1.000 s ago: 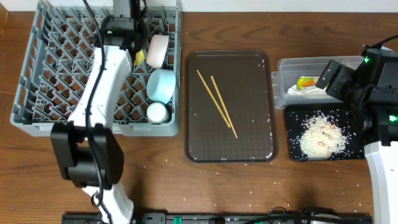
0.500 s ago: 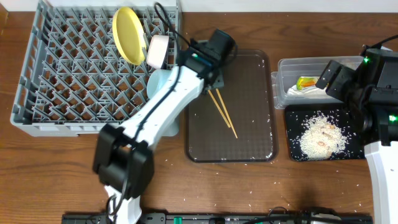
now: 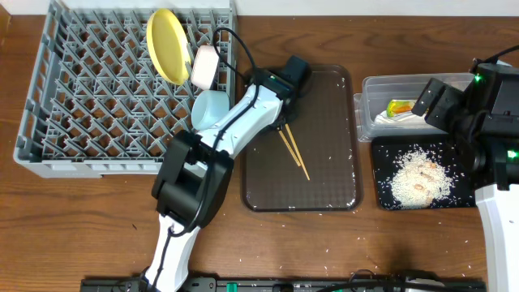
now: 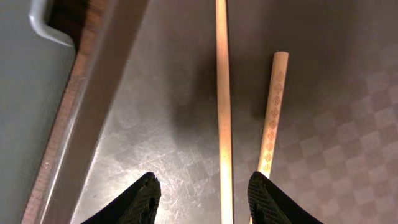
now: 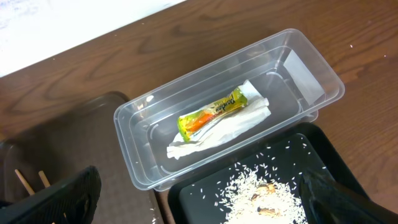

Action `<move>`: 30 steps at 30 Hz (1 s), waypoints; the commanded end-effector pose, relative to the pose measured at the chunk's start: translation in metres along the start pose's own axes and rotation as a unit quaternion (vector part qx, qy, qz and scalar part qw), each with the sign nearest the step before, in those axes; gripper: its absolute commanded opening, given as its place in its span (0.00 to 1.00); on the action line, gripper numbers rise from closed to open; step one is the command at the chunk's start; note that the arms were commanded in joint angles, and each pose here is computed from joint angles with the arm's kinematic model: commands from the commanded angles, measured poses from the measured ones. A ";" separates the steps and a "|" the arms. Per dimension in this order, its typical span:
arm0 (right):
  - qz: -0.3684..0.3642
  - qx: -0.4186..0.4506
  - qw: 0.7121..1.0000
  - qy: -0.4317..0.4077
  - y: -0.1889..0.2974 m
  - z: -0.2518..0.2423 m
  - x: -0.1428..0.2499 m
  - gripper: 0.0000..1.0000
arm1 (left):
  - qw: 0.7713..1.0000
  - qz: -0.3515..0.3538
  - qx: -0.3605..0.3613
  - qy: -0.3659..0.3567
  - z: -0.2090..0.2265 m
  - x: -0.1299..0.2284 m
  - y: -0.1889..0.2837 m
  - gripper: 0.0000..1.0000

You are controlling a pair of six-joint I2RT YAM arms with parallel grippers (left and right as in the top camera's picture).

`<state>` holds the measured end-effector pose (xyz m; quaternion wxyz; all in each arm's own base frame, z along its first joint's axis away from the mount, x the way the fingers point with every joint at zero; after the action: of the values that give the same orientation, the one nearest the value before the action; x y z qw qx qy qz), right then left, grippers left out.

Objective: Sort waste into correct bins and load items into the dishwasher
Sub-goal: 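Grasp one wooden chopstick with the left gripper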

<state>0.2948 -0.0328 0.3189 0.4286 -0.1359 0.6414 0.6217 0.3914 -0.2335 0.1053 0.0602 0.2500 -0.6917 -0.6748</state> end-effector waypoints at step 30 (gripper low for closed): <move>-0.009 0.003 1.000 -0.007 0.004 -0.001 -0.005 0.99 | 0.998 0.055 -0.009 -0.023 -0.002 0.036 -0.036 0.33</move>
<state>0.2948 -0.0328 0.3189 0.4286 -0.1359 0.6414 0.6217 0.3758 -0.2498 0.0727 0.0659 0.2125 -0.6973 -0.6814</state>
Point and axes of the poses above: each gripper's point midway between its finger pads, its own y axis back along the fingers, its own z axis along the line the jaws close on, x = y × z, the point moved 7 cm from there along y, back along the fingers, and after that the axes turned 1 degree about y, right-handed, at the moved point
